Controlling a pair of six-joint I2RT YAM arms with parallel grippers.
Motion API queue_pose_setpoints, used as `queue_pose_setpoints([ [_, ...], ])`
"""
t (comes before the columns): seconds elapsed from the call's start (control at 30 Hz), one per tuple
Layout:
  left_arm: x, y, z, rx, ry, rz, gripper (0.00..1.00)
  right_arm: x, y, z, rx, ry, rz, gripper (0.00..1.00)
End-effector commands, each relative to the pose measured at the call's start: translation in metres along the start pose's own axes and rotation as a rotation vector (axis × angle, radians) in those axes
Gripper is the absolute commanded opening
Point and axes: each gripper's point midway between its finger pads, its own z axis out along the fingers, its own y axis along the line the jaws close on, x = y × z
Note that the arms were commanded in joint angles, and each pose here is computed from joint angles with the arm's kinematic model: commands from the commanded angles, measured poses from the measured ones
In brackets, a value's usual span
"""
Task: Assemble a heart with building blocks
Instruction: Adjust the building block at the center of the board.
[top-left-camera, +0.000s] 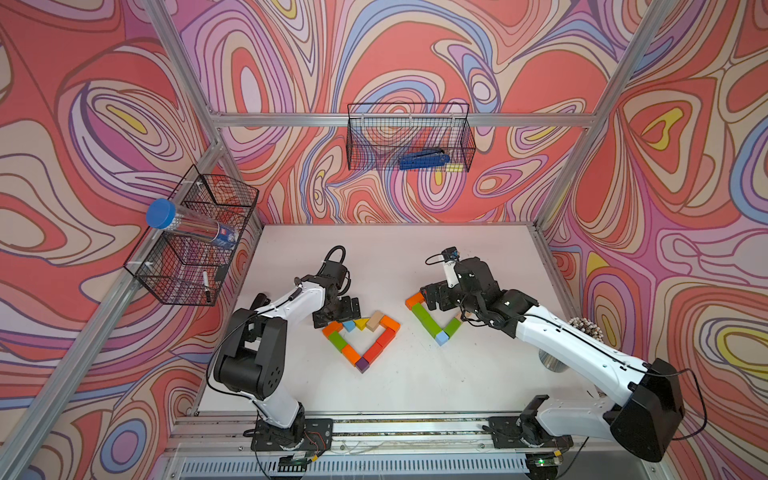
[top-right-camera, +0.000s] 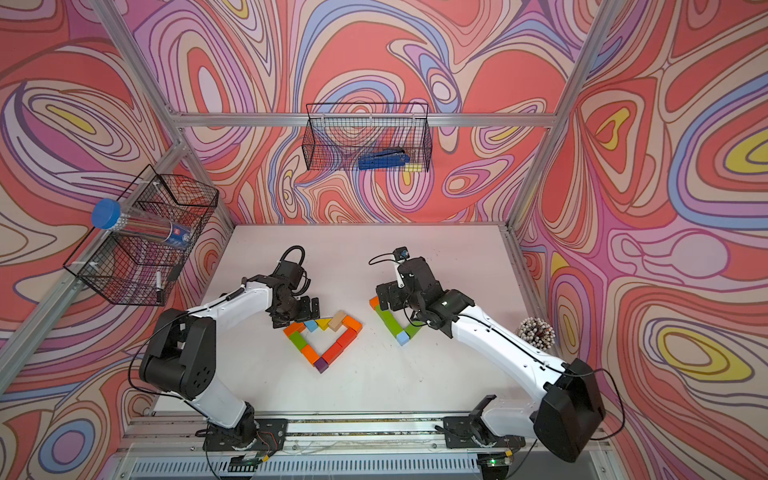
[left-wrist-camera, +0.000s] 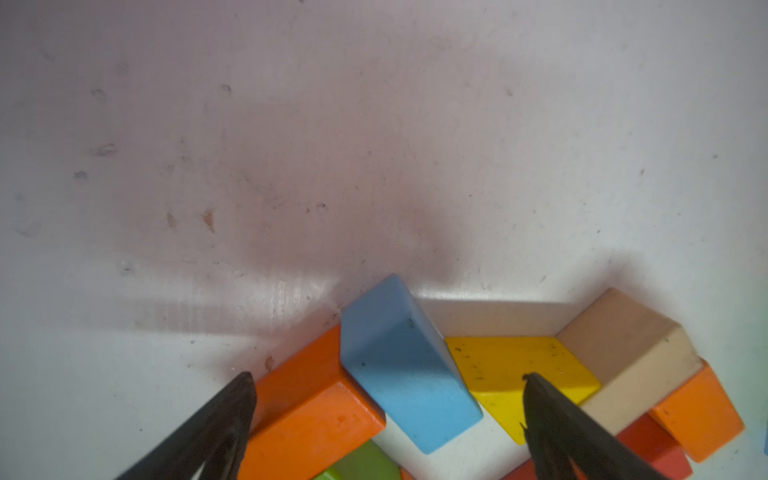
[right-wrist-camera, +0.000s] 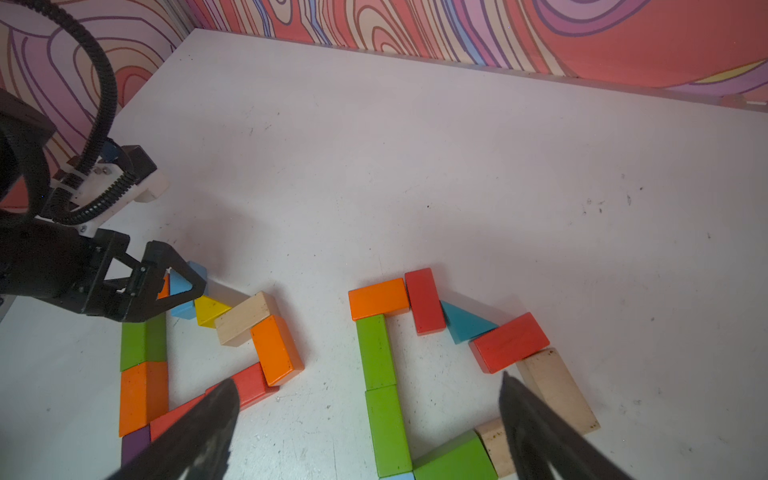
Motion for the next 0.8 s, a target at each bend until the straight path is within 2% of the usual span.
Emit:
queue_pose_setpoints([
  [0.0,0.010,0.004,0.001,-0.007,0.038,-0.016,1.00,0.006,-0.001,0.003,-0.006,0.012,0.007,0.98],
  [0.43,-0.002,0.008,-0.013,-0.041,-0.025,0.011,1.00,0.006,0.002,0.000,-0.024,0.008,0.012,0.98],
  [0.6,-0.014,0.003,-0.032,-0.018,-0.101,0.038,1.00,-0.002,-0.008,-0.008,0.032,-0.030,0.018,0.98],
  [0.77,-0.032,-0.006,-0.061,0.031,-0.233,0.081,1.00,-0.008,-0.029,-0.018,0.145,-0.085,-0.003,0.98],
])
